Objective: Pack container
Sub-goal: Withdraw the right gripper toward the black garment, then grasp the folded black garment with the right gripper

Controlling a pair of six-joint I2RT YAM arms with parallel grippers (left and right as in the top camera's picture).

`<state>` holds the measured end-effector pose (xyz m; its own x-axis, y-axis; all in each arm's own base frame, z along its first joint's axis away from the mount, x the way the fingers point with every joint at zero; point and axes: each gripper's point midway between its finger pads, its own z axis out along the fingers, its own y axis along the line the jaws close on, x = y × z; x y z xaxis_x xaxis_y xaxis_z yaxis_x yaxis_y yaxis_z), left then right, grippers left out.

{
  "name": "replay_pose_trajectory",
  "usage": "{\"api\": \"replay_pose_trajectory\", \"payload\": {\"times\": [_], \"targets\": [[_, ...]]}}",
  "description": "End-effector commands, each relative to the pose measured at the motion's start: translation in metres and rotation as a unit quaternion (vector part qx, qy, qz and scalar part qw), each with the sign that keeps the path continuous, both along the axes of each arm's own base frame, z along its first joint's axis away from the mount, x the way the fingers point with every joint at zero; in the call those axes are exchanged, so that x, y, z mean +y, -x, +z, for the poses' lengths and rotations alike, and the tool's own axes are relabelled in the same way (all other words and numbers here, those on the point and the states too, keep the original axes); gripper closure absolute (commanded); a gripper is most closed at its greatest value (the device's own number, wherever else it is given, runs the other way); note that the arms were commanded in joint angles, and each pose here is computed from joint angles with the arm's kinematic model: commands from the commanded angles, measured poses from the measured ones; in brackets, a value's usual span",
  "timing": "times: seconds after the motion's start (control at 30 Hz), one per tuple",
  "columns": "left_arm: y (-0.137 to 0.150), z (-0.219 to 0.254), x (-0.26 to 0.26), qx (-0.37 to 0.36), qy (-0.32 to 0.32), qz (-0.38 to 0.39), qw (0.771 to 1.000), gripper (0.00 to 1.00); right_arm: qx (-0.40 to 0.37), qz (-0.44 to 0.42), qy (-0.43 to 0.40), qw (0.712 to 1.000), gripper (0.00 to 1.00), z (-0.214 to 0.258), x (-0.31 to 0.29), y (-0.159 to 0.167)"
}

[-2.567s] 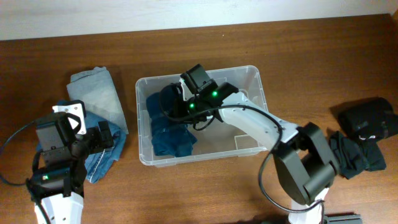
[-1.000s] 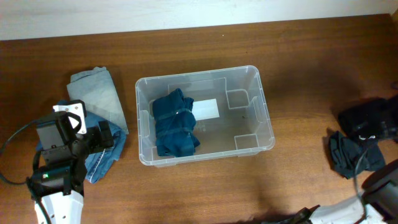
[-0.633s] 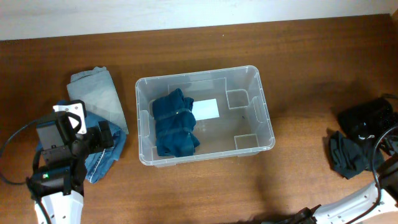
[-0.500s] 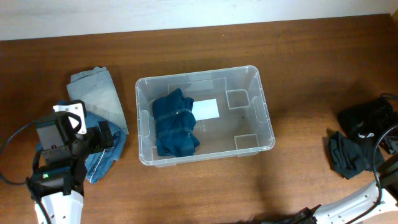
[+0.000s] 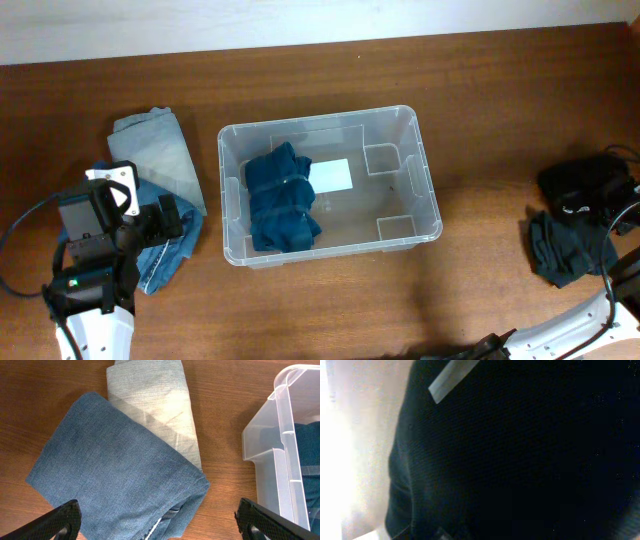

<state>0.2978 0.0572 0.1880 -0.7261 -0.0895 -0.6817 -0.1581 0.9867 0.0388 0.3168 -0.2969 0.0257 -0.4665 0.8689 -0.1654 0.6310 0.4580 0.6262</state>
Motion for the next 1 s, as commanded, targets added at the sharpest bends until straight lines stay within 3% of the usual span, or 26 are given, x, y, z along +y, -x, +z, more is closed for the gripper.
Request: {"api": "replay_pose_trajectory", "payload": {"times": [0.0, 0.27, 0.53, 0.7, 0.77, 0.83, 0.97], "targets": [[-0.003, 0.008, 0.003, -0.01, 0.001, 0.008, 1.0, 0.01, -0.057, 0.023, -0.04, 0.997, 0.57, 0.013, 0.018, -0.014], [-0.003, 0.008, 0.003, -0.01, 0.0, 0.008, 1.0, 0.01, -0.179, 0.086, 0.01, 0.98, 0.56, 0.123, 0.039, -0.05], [-0.002, 0.007, 0.003, -0.008, 0.001, 0.008, 1.0, 0.0, -0.266, 0.277, 0.099, 0.918, 0.55, 0.244, 0.184, -0.08], [-0.002, 0.007, 0.003, -0.008, 0.001, 0.008, 1.0, 0.01, -0.258, 0.382, 0.149, 0.875, 0.55, 0.269, 0.287, -0.071], [-0.002, 0.007, 0.003, -0.008, 0.001, 0.008, 1.0, 0.01, -0.239, 0.395, 0.182, 0.868, 0.53, 0.266, 0.303, -0.071], [-0.002, 0.007, 0.003, -0.008, 0.001, 0.008, 1.0, 0.01, -0.198, 0.386, 0.226, 0.872, 0.44, 0.256, 0.307, -0.074], [-0.002, 0.007, 0.003, -0.008, 0.001, 0.008, 1.0, 0.01, -0.174, 0.358, 0.251, 0.882, 0.37, 0.249, 0.29, -0.082]]}}
